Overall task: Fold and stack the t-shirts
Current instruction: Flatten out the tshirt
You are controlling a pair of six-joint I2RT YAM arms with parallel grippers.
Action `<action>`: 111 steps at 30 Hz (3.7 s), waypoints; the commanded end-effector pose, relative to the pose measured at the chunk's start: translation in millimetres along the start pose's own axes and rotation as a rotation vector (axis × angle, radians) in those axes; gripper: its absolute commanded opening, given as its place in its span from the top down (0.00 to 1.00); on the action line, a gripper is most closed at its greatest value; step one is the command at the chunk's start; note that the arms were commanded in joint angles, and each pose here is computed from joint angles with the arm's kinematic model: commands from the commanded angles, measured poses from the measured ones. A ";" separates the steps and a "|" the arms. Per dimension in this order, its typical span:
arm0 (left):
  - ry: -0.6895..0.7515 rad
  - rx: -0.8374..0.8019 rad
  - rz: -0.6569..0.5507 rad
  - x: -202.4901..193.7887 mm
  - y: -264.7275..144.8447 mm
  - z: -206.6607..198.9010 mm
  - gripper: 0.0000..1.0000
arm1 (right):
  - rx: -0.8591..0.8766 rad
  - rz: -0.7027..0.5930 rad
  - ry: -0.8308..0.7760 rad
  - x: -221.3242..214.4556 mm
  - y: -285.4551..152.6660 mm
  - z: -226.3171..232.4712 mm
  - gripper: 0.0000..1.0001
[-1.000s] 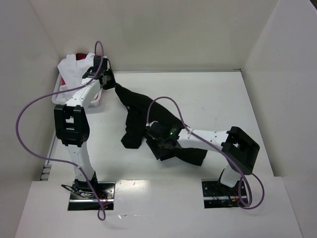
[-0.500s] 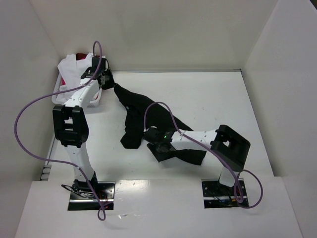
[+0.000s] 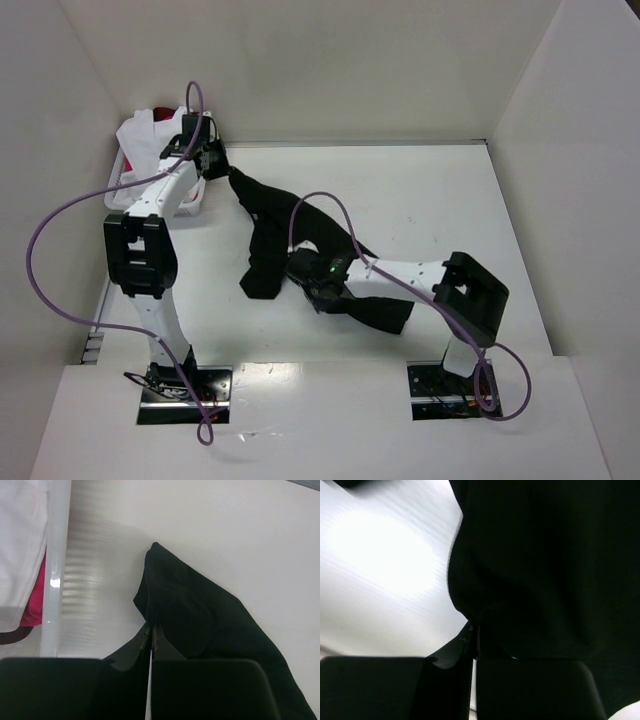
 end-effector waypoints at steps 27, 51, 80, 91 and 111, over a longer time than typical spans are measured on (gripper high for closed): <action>0.089 -0.297 -0.689 92.4 -390.8 -51.9 1.00 | -0.427 -1.312 0.655 138.0 -436.4 -218.3 1.00; 0.125 -0.302 -0.665 94.4 -378.2 -54.0 1.00 | -0.685 -1.195 0.827 86.3 -397.4 -246.1 1.00; 0.221 -0.247 -0.597 174.6 -240.0 -112.2 1.00 | -0.715 -1.126 0.817 156.9 -325.8 -395.9 1.00; 0.176 -0.414 -0.711 103.4 -396.9 -85.4 1.00 | -0.670 -1.344 0.713 60.7 -433.9 -304.4 1.00; 0.104 -0.422 -0.781 49.9 -456.4 -45.8 1.00 | -0.619 -1.339 0.801 -0.9 -453.9 -261.0 1.00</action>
Point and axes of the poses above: each gripper's point midway between its finger pads, its own y axis out along the fingers, its own z axis along the line the jaws close on, x = y × z, the point moved 3 cm from there along -y, back along the fingers, and after that the axes turned 11 degrees about -y, right-handed, at the moved point
